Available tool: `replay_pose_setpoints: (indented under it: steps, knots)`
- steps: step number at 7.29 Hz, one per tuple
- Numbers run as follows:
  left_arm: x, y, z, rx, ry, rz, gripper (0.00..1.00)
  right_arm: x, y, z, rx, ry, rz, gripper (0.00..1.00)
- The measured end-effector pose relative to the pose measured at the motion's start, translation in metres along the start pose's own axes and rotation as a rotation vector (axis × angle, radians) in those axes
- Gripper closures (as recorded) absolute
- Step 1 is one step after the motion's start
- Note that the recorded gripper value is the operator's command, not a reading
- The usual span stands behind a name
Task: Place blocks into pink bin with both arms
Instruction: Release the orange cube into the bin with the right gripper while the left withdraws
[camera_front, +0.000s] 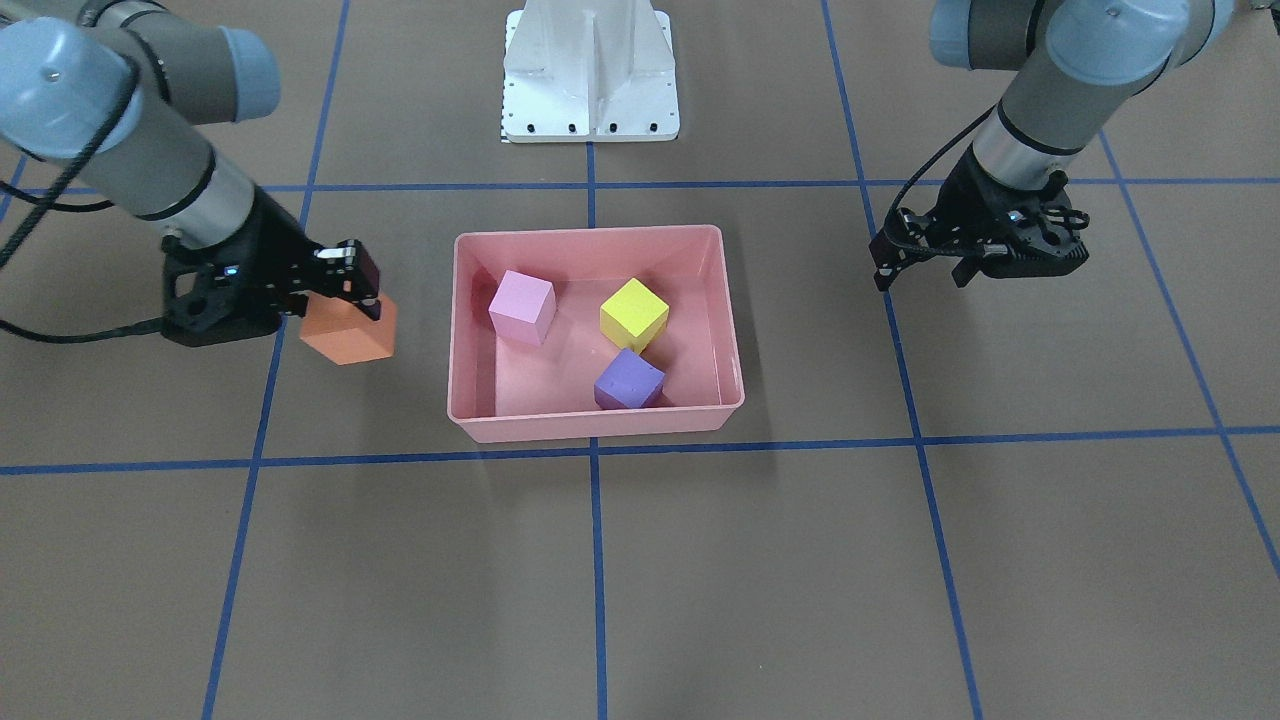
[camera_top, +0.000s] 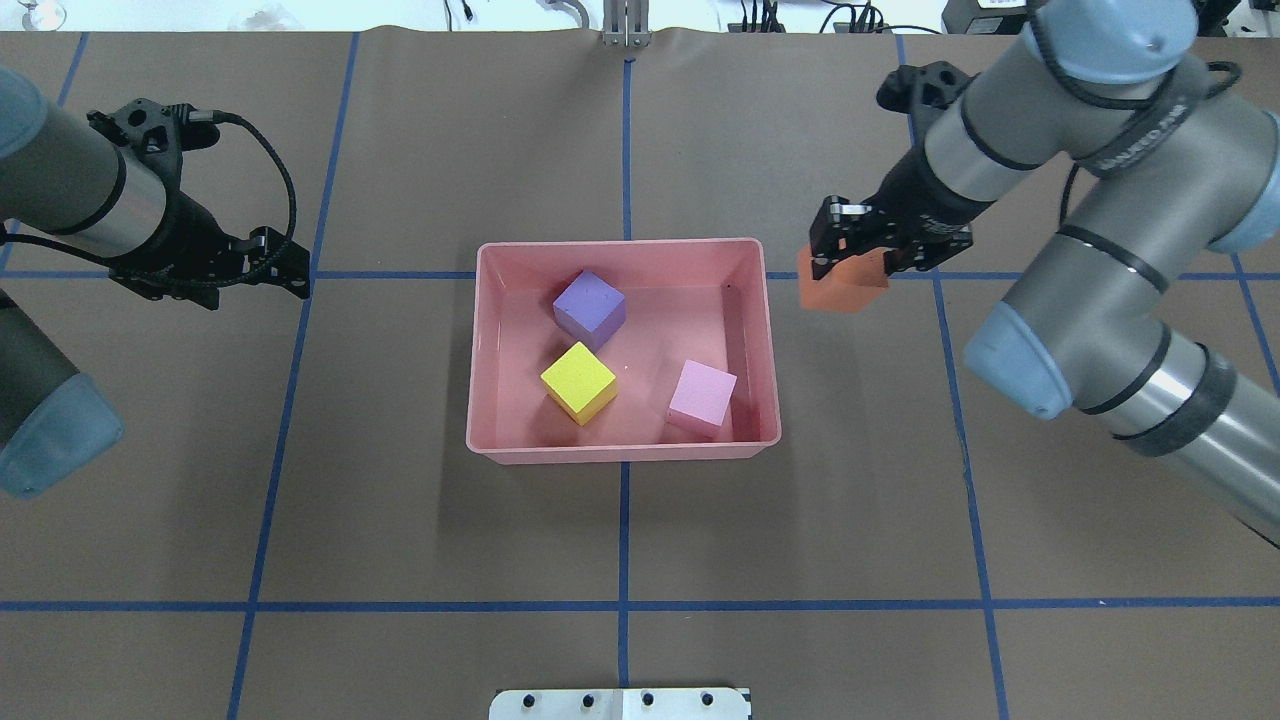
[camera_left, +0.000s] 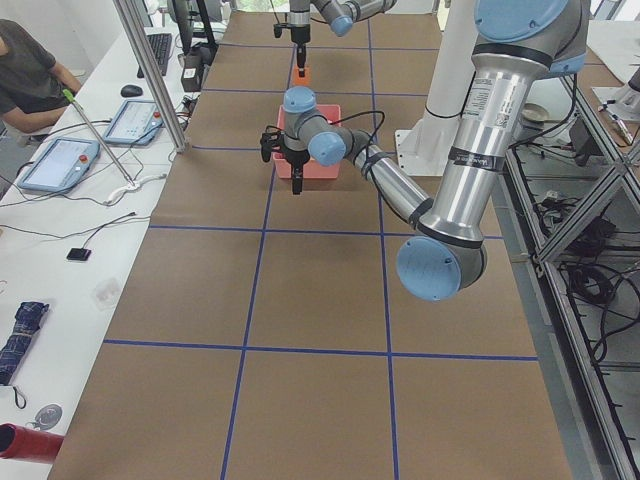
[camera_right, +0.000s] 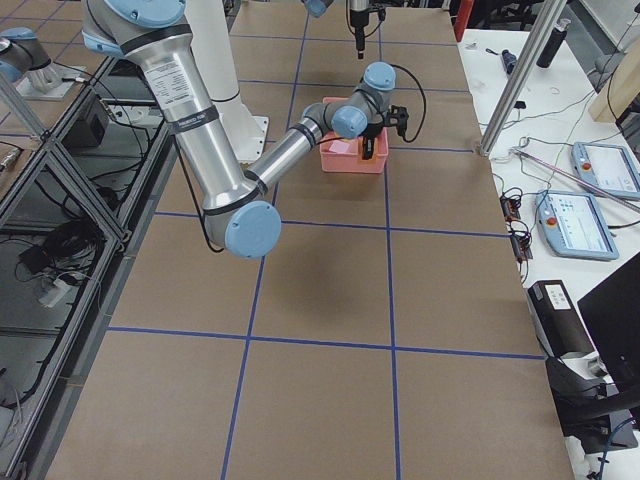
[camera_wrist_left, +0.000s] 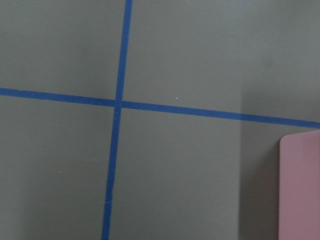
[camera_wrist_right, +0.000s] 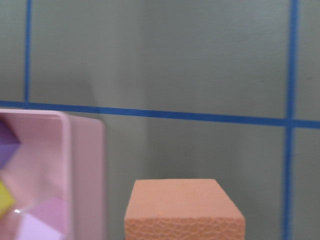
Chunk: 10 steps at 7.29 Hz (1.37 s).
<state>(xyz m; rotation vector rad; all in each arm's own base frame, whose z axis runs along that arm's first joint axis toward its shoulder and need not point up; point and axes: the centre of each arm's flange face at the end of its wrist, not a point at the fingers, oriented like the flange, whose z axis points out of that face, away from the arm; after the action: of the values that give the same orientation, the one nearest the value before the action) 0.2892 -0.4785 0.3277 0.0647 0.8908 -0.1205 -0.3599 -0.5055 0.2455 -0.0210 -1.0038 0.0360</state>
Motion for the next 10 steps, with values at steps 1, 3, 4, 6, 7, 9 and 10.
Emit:
replay_pose_setpoints:
  steps: [1,3,4,6,7,9,10]
  knots:
    - [-0.002,-0.001,0.003,-0.004,-0.005,0.000,0.00,-0.037,0.011,0.014,0.002,0.010,0.063,1.00]
    - [-0.004,-0.002,0.008,-0.010,-0.013,-0.004,0.00,-0.073,0.015,0.040,0.028,0.040,0.139,1.00]
    - [-0.006,-0.002,0.011,-0.015,-0.018,-0.008,0.00,-0.079,0.015,0.052,0.042,0.059,0.150,1.00]
    - [-0.008,-0.003,0.014,-0.019,-0.025,-0.012,0.00,-0.085,0.013,0.070,0.064,0.090,0.166,0.05]
    - [-0.009,-0.004,0.015,-0.019,-0.026,-0.013,0.00,-0.089,0.011,0.074,0.070,0.095,0.184,0.00]
    - [-0.011,-0.005,0.014,-0.017,-0.028,-0.013,0.00,-0.097,0.004,0.080,0.077,0.098,0.197,0.00]
    - [-0.015,-0.005,0.013,-0.015,-0.030,-0.005,0.00,-0.094,0.004,0.077,0.080,0.095,0.194,0.00]
